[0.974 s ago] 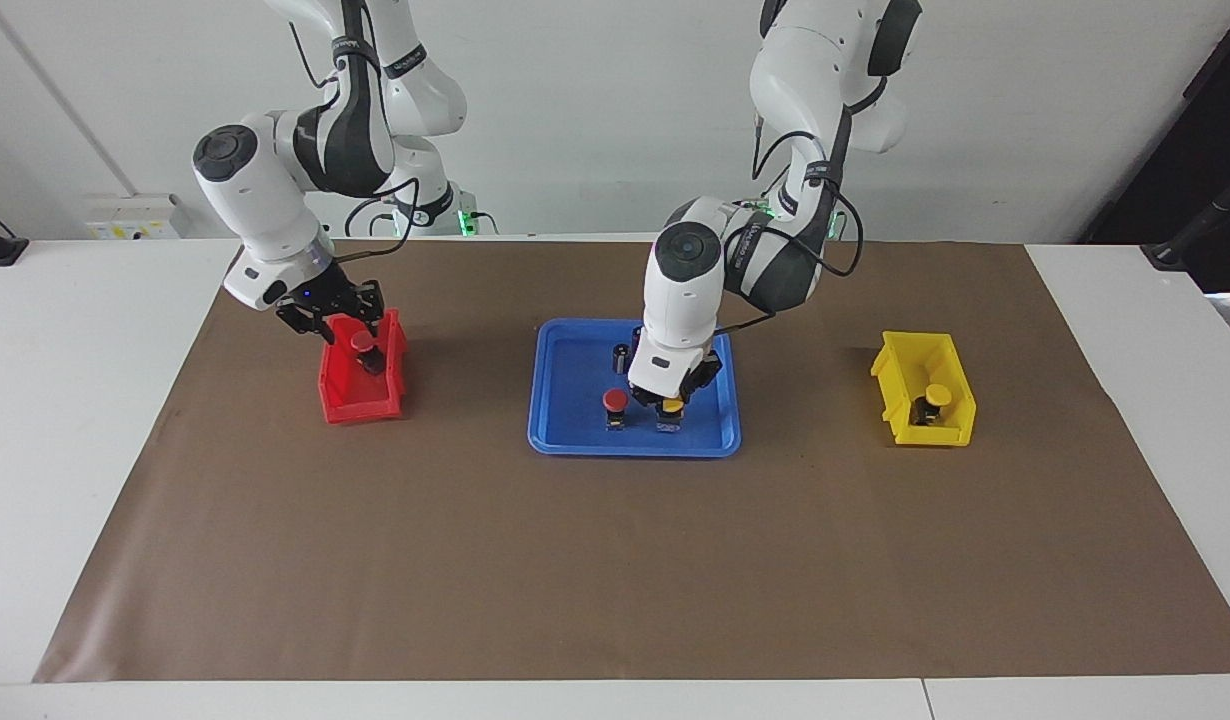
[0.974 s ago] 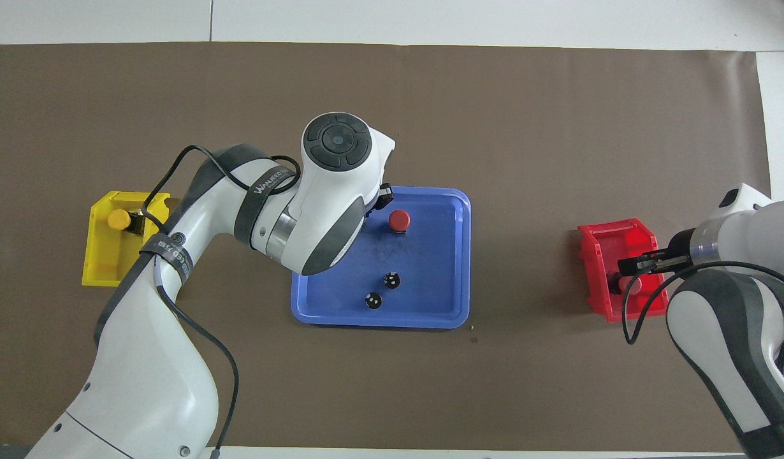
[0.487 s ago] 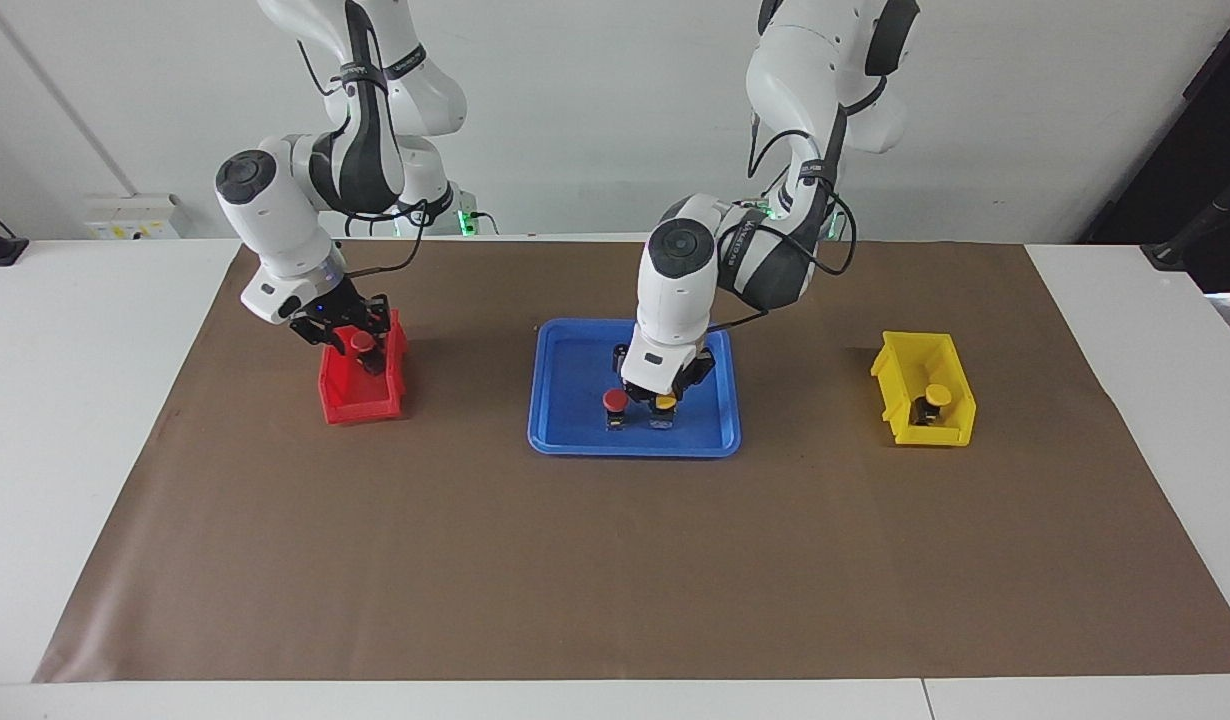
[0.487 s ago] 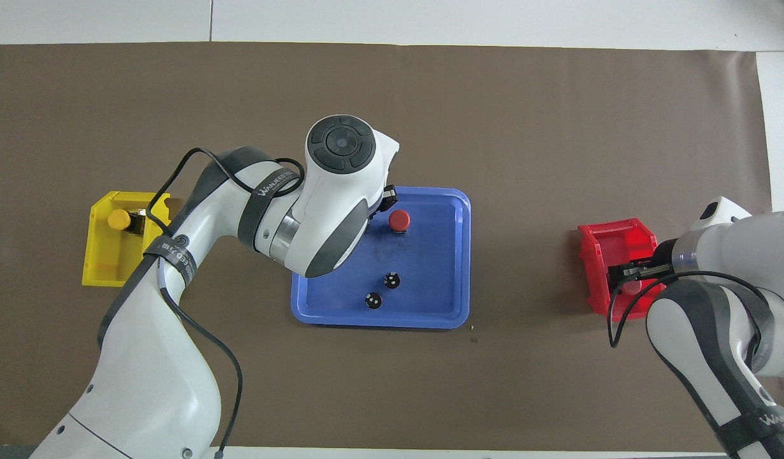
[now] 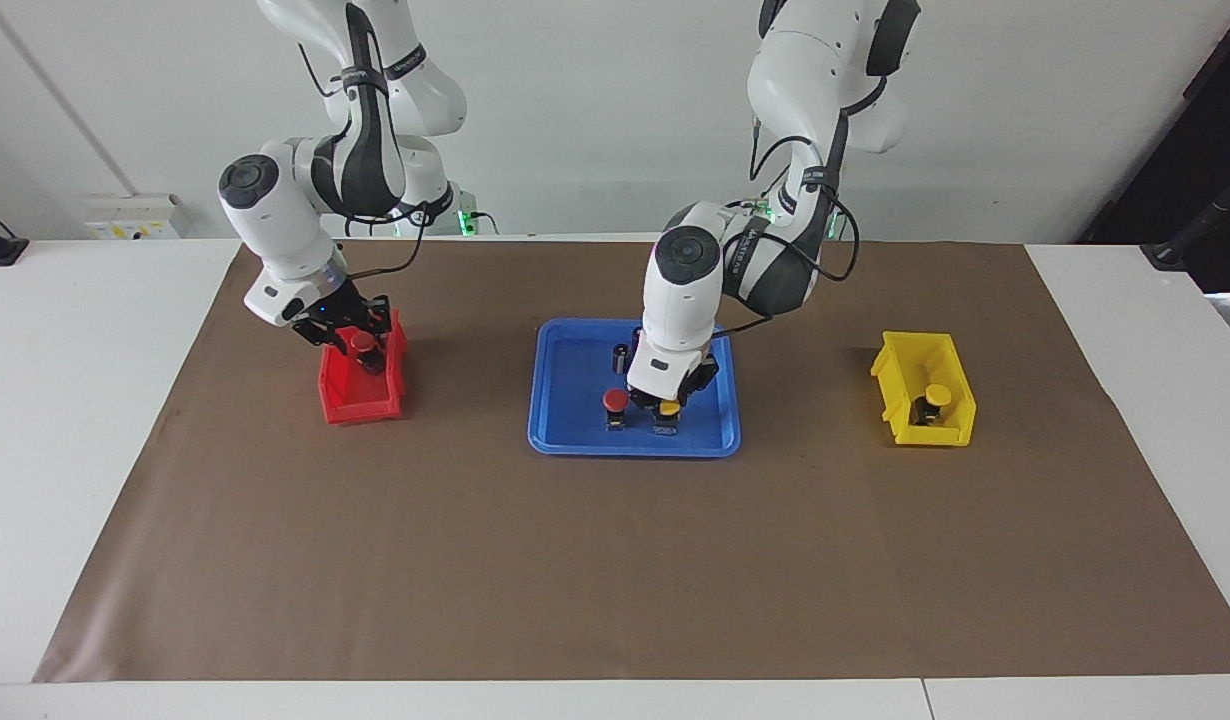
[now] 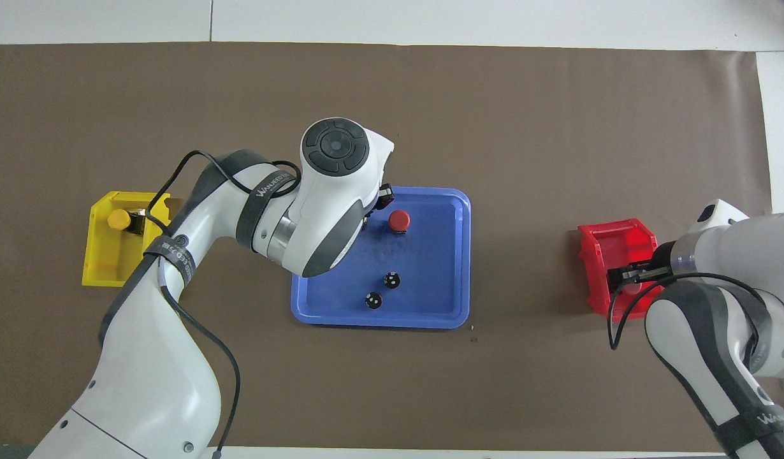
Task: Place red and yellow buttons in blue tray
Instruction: 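Place the yellow button in the tray while the right gripper returns, then grasp another red button with the right gripper while the left gripper withdraws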
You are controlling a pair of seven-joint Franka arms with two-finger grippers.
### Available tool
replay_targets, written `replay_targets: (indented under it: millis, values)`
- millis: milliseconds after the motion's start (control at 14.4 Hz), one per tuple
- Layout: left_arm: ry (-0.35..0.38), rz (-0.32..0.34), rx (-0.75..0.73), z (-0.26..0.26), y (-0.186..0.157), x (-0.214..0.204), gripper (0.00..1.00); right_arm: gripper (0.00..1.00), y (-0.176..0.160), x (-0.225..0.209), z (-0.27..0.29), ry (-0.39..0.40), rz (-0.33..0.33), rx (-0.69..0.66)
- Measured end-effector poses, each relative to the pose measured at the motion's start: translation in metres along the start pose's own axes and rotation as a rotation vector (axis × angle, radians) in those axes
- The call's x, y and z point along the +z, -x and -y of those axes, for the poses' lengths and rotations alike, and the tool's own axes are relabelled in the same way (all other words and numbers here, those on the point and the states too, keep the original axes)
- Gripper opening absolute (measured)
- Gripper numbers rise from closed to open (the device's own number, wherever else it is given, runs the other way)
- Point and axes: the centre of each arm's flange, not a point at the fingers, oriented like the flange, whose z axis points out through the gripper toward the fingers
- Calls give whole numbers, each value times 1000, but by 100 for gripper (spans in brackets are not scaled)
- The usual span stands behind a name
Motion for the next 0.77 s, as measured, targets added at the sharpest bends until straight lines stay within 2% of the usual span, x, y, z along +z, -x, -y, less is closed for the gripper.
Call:
replay_targets:
  millis: [70,348,557,766]
  values:
    - [0,0,1,0,0,0,53,63,1,1,-2,-1,3,-7]
    - [13,-11,-4,2,-2,-12,98,63,5,5,-5,-4,11,-11]
    - [37,-27,-28,27,-12,-59,100,62,6,8,-4,-5,18,-11]
    - [21,3,17,98,-46,-106,100,60,10,13,-4,-8,28,-11]
